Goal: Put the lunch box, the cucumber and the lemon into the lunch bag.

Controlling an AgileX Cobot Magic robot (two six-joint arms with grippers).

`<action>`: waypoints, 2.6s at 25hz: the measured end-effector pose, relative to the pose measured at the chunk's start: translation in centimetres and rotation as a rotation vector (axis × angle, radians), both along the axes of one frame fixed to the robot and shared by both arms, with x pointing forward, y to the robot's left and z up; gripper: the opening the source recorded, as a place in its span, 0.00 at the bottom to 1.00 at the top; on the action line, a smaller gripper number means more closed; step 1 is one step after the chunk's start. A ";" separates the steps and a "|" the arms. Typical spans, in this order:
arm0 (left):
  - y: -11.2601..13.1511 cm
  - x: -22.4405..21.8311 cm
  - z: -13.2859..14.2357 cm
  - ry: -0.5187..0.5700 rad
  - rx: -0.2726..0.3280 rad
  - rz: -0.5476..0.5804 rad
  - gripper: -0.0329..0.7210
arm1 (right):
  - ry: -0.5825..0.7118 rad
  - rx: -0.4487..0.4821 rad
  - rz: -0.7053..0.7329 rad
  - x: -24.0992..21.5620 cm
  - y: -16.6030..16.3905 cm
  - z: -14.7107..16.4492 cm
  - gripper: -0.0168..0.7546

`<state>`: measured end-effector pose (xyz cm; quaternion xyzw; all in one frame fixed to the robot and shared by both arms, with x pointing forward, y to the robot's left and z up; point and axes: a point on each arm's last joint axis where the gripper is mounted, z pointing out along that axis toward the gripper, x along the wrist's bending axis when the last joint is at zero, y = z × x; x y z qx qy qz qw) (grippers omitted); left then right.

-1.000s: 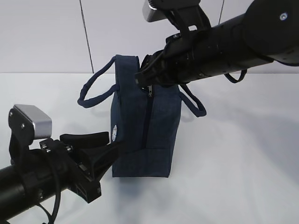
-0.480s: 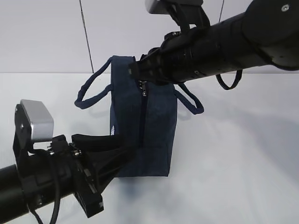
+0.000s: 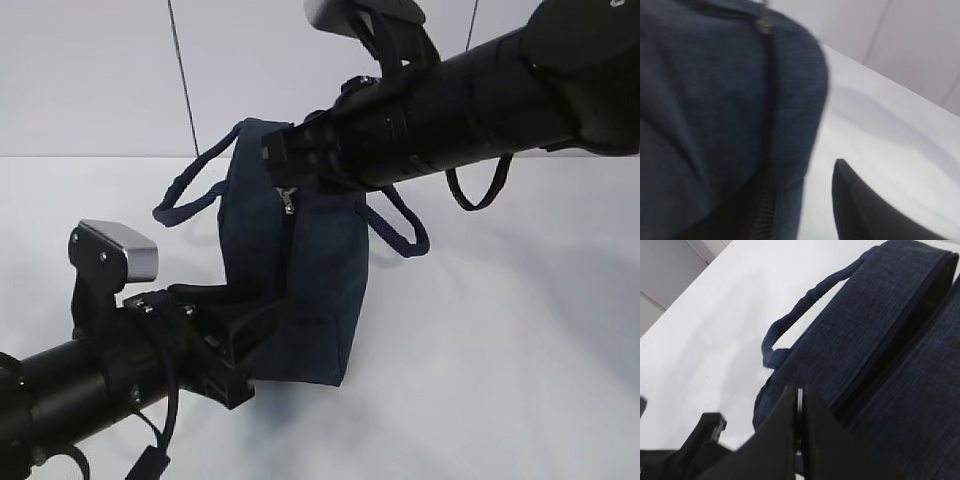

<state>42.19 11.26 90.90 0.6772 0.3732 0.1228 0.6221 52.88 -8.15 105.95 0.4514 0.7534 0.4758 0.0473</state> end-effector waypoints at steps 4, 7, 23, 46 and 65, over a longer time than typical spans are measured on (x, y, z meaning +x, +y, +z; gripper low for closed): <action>-0.1 0.8 0.0 -0.021 0.007 0.056 0.40 | 0.024 0.022 0.021 -0.2 0.2 0.0 0.00; 0.2 1.3 0.0 -0.040 0.019 0.102 0.40 | 0.015 0.056 0.043 -0.3 0.4 0.3 0.00; -0.3 0.8 0.0 -0.054 0.031 0.039 0.42 | -0.065 0.062 0.048 0.0 0.5 0.7 0.00; 2.8 -0.2 1.2 -0.104 0.073 0.202 0.45 | -0.104 0.042 0.052 0.2 0.4 0.7 0.00; 3.1 2.2 2.4 -0.234 0.124 0.235 0.45 | -0.111 0.036 0.057 0.2 0.4 0.7 0.00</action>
